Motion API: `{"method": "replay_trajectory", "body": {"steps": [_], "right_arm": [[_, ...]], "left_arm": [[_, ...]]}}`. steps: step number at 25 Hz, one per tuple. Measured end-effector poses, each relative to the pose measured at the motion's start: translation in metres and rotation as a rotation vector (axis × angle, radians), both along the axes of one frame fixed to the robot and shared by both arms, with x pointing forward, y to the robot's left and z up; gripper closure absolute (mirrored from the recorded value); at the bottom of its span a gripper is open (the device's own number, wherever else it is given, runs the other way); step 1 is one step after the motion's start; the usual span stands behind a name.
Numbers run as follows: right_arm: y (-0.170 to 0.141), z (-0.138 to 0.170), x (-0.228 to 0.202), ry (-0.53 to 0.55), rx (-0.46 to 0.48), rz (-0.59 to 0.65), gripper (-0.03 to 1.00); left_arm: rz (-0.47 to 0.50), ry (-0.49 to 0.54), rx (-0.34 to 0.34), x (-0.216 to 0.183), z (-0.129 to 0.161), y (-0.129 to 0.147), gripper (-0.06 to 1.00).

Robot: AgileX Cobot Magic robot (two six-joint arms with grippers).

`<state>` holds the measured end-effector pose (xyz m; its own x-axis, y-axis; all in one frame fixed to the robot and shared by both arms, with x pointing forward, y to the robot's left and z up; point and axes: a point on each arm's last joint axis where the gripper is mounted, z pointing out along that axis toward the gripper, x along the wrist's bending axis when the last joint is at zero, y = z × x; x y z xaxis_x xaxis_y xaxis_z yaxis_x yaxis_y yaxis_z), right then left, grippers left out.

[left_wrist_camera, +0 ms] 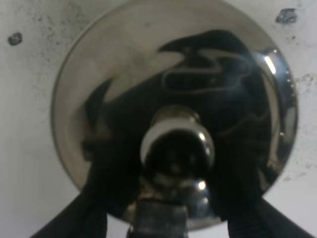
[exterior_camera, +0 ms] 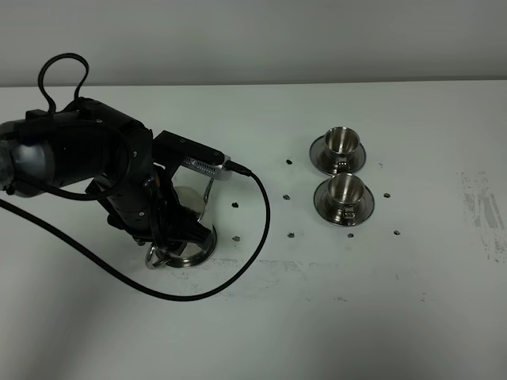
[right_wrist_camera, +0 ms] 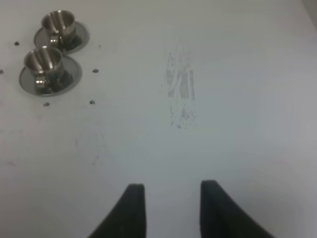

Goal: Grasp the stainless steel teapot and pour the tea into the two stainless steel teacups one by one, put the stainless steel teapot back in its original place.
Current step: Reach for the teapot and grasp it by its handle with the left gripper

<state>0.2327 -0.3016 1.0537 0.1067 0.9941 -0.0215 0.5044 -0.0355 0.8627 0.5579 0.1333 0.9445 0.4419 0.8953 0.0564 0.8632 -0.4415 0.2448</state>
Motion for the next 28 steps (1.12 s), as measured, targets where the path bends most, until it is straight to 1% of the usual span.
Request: {"method": "replay_trajectory", "body": {"steps": [9, 11, 12, 13, 16, 24, 28], "right_arm": [[0.000, 0.000, 0.000, 0.000, 0.000, 0.000, 0.68], [0.000, 0.000, 0.000, 0.000, 0.000, 0.000, 0.68], [0.000, 0.000, 0.000, 0.000, 0.000, 0.000, 0.68], [0.000, 0.000, 0.000, 0.000, 0.000, 0.000, 0.68], [0.000, 0.000, 0.000, 0.000, 0.000, 0.000, 0.68], [0.000, 0.000, 0.000, 0.000, 0.000, 0.000, 0.68], [0.000, 0.000, 0.000, 0.000, 0.000, 0.000, 0.68]], "left_arm": [[-0.001, -0.001, -0.001, 0.001, -0.003, -0.001, 0.41], [-0.001, -0.001, -0.001, 0.001, -0.003, -0.001, 0.44], [0.000, 0.000, -0.002, 0.001, -0.003, -0.001, 0.47], [0.004, 0.002, -0.002, 0.001, -0.003, -0.001, 0.52], [0.014, 0.007, -0.005, 0.001, -0.004, -0.001, 0.75], [-0.007, 0.010, 0.004, 0.001, -0.006, -0.001, 0.74], [-0.007, -0.005, -0.004, -0.001, 0.003, 0.000, 0.74]]}}
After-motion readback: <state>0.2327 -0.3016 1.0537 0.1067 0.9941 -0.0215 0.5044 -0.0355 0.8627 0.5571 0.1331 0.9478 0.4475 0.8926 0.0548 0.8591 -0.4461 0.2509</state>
